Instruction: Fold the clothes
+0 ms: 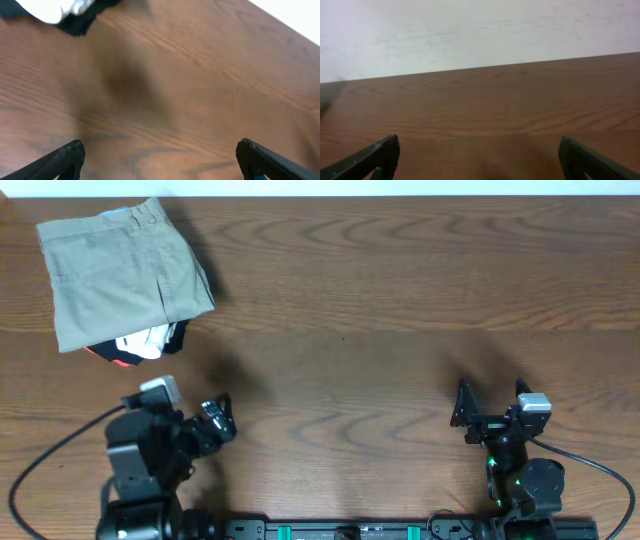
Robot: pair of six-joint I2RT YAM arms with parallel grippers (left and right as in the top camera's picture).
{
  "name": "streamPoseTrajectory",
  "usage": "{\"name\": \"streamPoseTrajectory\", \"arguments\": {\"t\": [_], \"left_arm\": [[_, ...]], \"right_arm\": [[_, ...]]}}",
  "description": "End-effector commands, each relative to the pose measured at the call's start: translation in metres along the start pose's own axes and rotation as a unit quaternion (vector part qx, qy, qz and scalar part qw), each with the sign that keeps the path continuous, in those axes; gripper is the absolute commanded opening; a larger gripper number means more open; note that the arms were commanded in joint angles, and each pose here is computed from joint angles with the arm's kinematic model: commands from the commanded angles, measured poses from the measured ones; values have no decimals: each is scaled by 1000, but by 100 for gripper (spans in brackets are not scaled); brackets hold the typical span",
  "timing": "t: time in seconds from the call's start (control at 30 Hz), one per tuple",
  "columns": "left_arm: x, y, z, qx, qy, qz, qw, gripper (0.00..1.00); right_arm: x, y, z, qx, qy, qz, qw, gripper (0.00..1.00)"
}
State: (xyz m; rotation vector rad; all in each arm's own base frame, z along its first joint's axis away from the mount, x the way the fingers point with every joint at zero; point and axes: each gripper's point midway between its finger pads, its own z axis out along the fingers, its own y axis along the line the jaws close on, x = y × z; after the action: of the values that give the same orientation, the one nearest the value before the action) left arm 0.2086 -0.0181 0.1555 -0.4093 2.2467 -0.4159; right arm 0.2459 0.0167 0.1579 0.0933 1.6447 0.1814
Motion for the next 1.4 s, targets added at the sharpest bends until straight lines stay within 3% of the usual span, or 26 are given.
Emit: {"name": "streamPoseTrajectory", "arguments": {"t": [0.0, 0.33, 0.57, 1.1, 1.37], "left_arm": [[17, 2, 7, 9, 7, 0, 1000, 98], [-16, -19, 20, 93, -152, 51, 983, 98], [-42, -43, 14, 159, -266, 97, 946, 98], [-20, -33, 24, 153, -280, 126, 939, 98], [-2, -35, 30, 127, -265, 247, 923, 98]], "right_arm": [[0, -2, 0, 3, -1, 1, 1000, 99], [0, -2, 0, 3, -1, 1, 1000, 99], [0, -2, 0, 3, -1, 1, 1000, 99], [0, -2, 0, 3, -1, 1, 1000, 99], [0, -2, 0, 3, -1, 1, 1000, 99]]}}
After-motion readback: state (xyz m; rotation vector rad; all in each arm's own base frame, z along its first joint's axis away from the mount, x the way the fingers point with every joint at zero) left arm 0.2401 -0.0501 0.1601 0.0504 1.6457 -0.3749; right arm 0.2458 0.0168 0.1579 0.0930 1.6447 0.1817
